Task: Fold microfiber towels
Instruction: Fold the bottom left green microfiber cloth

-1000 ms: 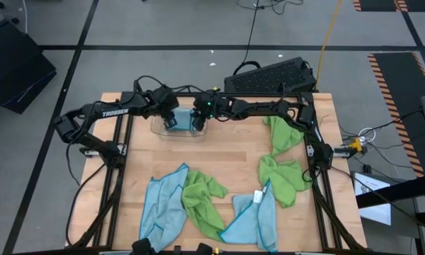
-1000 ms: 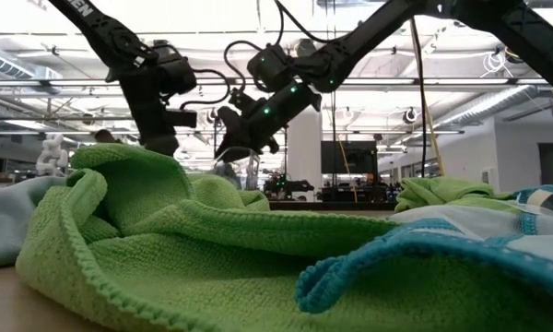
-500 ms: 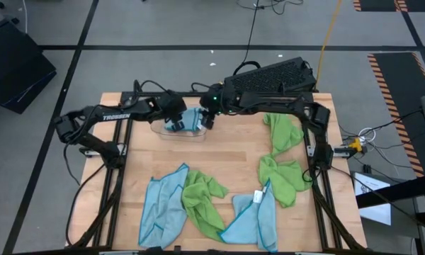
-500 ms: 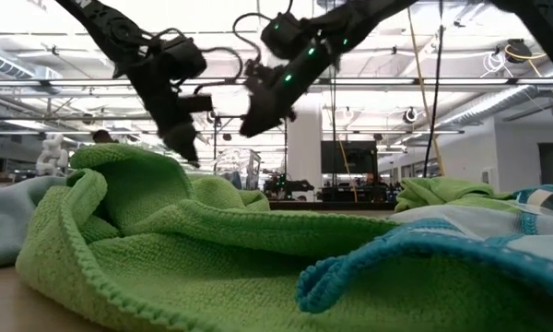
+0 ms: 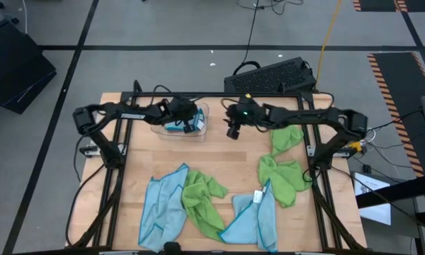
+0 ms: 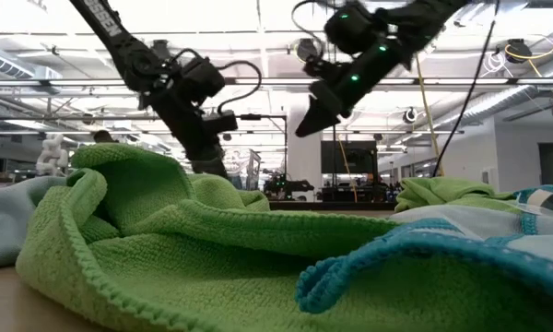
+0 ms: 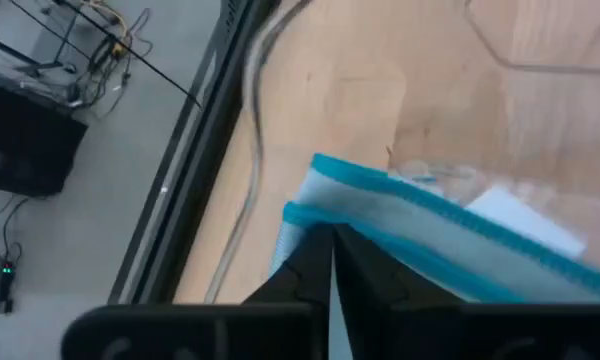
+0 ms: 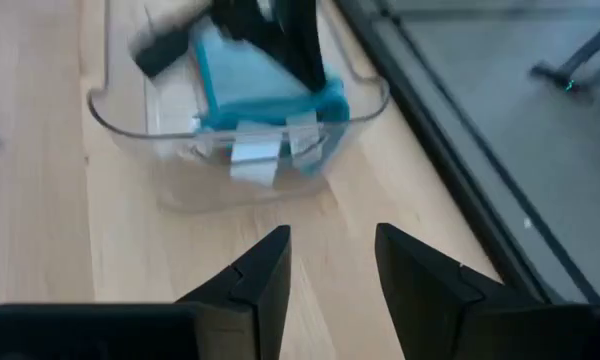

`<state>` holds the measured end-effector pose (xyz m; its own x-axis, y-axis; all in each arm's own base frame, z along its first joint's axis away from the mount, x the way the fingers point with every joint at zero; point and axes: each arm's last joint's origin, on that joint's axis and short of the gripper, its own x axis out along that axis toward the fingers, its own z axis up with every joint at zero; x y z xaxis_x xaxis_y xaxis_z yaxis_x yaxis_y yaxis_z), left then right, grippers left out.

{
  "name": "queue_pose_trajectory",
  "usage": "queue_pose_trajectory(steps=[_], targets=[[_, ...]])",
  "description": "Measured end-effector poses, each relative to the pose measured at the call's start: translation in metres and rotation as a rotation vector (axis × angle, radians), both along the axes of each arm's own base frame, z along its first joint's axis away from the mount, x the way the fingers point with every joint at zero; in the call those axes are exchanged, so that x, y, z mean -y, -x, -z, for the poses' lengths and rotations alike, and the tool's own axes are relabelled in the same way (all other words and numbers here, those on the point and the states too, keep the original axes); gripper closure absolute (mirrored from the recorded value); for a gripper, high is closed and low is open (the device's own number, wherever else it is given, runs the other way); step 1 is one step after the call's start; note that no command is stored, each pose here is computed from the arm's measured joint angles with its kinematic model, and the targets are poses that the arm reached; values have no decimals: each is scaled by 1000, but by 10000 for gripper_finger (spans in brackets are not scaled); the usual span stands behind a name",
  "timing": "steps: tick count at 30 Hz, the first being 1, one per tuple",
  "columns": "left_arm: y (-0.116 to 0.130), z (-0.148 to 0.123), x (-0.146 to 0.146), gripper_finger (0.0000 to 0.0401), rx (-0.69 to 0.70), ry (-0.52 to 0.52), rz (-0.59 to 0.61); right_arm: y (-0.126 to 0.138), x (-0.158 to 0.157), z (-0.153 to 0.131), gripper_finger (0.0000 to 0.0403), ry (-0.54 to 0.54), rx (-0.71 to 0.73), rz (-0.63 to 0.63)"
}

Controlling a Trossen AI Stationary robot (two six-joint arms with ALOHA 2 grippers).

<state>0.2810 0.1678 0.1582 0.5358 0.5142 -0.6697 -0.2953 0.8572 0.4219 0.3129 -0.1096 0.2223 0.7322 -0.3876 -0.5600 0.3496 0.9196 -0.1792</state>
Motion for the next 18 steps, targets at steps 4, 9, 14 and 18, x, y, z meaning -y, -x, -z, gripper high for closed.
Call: queue_pose_trajectory(steps=[4,9,14,18], targets=[[2,17,-7,398,-37,48,12,19,-4,7,261,34,103,9],[10,28,-9,384,-89,165,49,30,-5,12,261,57,135,12],[16,19,-5,382,-81,233,141,31,-4,15,261,58,121,12],[19,-8,-1,395,-10,188,101,31,-4,16,261,55,116,11]])
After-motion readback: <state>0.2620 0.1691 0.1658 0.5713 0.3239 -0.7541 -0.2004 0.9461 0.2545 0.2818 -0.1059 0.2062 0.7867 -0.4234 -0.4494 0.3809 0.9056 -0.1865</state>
